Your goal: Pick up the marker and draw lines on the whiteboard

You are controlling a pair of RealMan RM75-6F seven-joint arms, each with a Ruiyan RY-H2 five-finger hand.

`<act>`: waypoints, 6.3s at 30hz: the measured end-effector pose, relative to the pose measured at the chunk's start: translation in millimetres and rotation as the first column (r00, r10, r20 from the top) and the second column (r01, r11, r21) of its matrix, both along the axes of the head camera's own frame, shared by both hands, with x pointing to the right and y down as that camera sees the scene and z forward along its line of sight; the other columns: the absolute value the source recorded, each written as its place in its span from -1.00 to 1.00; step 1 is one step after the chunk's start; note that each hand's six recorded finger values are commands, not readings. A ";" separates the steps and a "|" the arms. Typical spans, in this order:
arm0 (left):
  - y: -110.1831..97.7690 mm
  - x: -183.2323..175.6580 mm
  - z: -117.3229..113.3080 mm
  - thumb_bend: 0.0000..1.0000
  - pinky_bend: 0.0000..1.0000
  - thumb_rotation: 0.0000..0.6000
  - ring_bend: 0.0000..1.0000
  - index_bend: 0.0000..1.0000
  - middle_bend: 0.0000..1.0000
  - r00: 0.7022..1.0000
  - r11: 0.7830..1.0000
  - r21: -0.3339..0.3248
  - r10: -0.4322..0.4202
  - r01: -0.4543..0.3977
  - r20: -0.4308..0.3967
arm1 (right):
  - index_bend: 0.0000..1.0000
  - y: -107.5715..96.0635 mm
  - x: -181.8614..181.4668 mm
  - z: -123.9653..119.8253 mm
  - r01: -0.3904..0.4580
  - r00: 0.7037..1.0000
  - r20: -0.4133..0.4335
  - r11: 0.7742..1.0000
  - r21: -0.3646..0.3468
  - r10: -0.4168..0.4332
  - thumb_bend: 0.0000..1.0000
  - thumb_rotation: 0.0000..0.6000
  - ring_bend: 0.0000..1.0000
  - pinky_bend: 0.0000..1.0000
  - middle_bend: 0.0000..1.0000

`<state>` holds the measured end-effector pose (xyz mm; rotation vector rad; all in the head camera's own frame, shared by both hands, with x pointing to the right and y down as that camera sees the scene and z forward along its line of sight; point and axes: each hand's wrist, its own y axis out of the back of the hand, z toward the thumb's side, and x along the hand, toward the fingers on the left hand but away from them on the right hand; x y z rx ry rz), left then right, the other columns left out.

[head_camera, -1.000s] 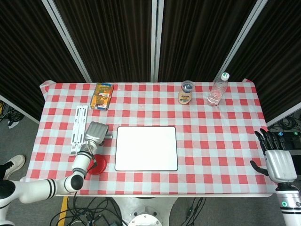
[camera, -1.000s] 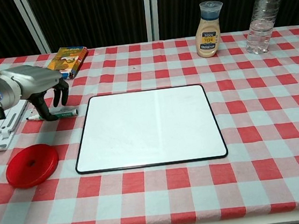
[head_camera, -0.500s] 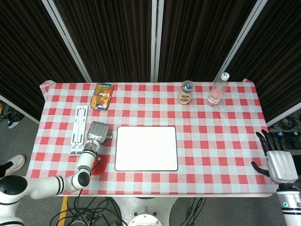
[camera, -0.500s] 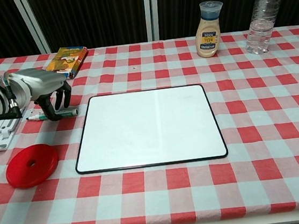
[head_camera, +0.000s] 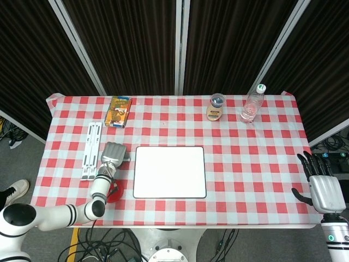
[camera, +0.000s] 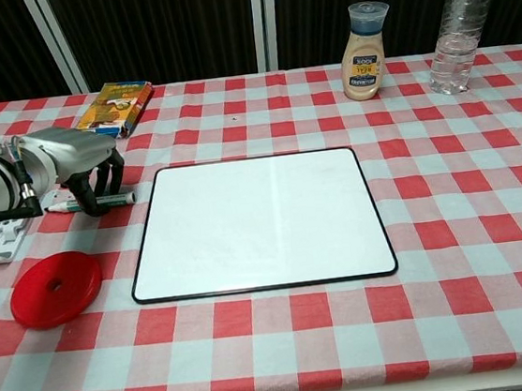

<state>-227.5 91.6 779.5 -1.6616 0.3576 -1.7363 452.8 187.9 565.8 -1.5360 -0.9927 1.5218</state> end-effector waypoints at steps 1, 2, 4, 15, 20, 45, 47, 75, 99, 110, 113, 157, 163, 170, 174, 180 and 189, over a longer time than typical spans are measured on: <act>0.0 0.1 0.0 -0.33 0.92 1.00 0.64 -0.02 0.03 1.000 1.000 0.001 0.000 0.000 -0.001 | -1.00 0.2 0.0 0.0 0.000 1.000 0.000 1.000 0.000 0.000 -0.74 1.00 -1.00 -1.00 -0.93; 0.0 0.2 0.0 -0.31 0.92 1.00 0.65 -0.01 0.04 1.000 1.000 0.002 0.001 -0.001 -0.002 | -1.00 0.3 0.0 -0.1 0.000 1.000 -0.001 1.000 0.000 0.000 -0.74 1.00 -1.00 -1.00 -0.93; 0.0 0.6 -0.2 -0.24 0.92 1.00 0.66 0.04 0.08 1.000 1.000 0.004 0.004 -0.004 -0.005 | -1.00 0.3 0.1 -0.1 -0.001 1.000 -0.001 1.000 0.000 0.001 -0.74 1.00 -1.00 -1.00 -0.93; -16.2 6.5 -27.2 -0.10 0.92 1.00 0.67 0.17 0.21 0.992 0.996 0.091 0.016 -0.005 -0.123 | -1.00 1.5 -1.2 -4.3 -0.003 1.000 0.003 1.000 0.013 0.003 -0.74 1.00 -1.00 -1.00 -0.93; -24.0 19.4 -49.3 -0.09 0.91 1.00 0.64 0.17 0.21 0.947 0.991 0.111 -0.032 0.071 -0.319 | -1.00 4.4 -1.2 -4.7 -0.003 1.000 0.008 1.000 0.013 0.003 -0.74 1.00 -1.00 -1.00 -0.93; -3.9 114.0 -34.3 -0.09 0.84 1.00 0.57 0.16 0.19 0.629 0.997 0.056 0.011 0.052 -0.778 | -1.00 10.1 6.3 -7.1 -0.016 1.000 0.015 1.000 0.007 0.016 -0.74 1.00 -1.00 -1.00 -0.93; -4.0 115.1 -30.9 -0.09 0.84 1.00 0.57 0.16 0.19 0.627 0.997 0.052 0.002 0.061 -0.779 | -1.00 10.5 7.2 -6.7 -0.018 1.000 0.015 1.000 0.004 0.018 -0.74 1.00 -1.00 -1.00 -0.93; 12.7 125.6 -3.2 -0.09 0.84 1.00 0.57 0.16 0.19 0.697 0.999 0.019 0.033 -0.027 -0.716 | -1.00 13.1 12.8 -4.9 -0.036 0.999 0.006 0.999 -0.012 0.036 -0.74 1.00 -1.00 -1.00 -0.93; 16.8 118.2 -34.4 -0.09 0.84 1.00 0.57 0.16 0.19 0.690 0.995 0.069 0.095 -0.065 -0.718 | -1.00 9.6 9.9 -3.0 -0.010 0.999 0.033 1.000 -0.007 0.010 -0.74 1.00 -1.00 -1.00 -0.93; 23.8 100.8 -16.0 -0.09 0.84 1.00 0.56 0.16 0.19 0.728 0.998 0.041 0.057 -0.040 -0.683 | -1.00 11.0 7.8 -4.6 -0.008 1.000 0.025 1.000 -0.007 0.008 -0.74 1.00 -1.00 -1.00 -0.93; 25.6 100.9 -11.4 -0.09 0.84 1.00 0.56 0.16 0.19 0.731 0.999 0.032 0.050 -0.038 -0.681 | -1.00 11.5 8.1 -5.0 -0.011 1.000 0.022 1.000 -0.007 0.011 -0.74 1.00 -1.00 -1.00 -0.93; -25.1 36.2 -42.7 -0.08 0.76 1.00 0.44 0.02 0.05 0.914 0.930 0.195 0.348 -0.310 -0.209 | -1.00 11.0 15.6 -6.7 -0.018 0.998 0.052 1.000 0.012 0.017 -0.74 1.00 -1.00 -1.00 -0.93; -19.0 5.7 -20.0 -0.08 0.76 1.00 0.43 0.00 0.04 0.952 0.953 0.099 0.295 -0.288 -0.075 | -1.00 13.6 18.6 -7.9 -0.031 0.998 0.046 0.999 0.009 0.030 -0.74 1.00 -1.00 -1.00 -0.93; -14.1 -4.6 -10.1 -0.12 0.70 1.00 0.36 -0.35 -0.23 0.967 0.966 0.050 0.254 -0.253 -0.024 | -1.00 13.2 16.8 -6.9 -0.029 0.999 0.044 1.000 0.005 0.028 -0.74 1.00 -1.00 -1.00 -0.93; -11.8 -2.4 -11.5 -0.15 0.62 1.00 0.28 -0.77 -0.52 0.970 0.969 0.036 0.244 -0.243 -0.016 | -1.00 12.4 16.1 -7.7 -0.027 0.999 0.042 1.000 0.008 0.027 -0.74 1.00 -1.00 -1.00 -0.93; -12.6 2.3 -31.7 -0.16 0.51 1.00 -0.01 -0.86 -0.67 0.976 0.975 0.070 0.215 -0.212 -0.036 | -1.00 11.0 18.4 -11.4 -0.034 0.999 0.036 0.999 0.018 0.034 -0.74 1.00 -1.00 -1.00 -0.93; -28.7 -71.3 -102.3 -0.85 -0.28 1.00 -0.50 -0.82 -0.67 0.967 0.963 0.232 -0.079 0.137 -0.244 | -1.00 6.5 28.6 -21.3 -0.053 0.998 0.032 0.997 0.050 0.052 -0.70 1.00 -1.00 -1.00 -0.93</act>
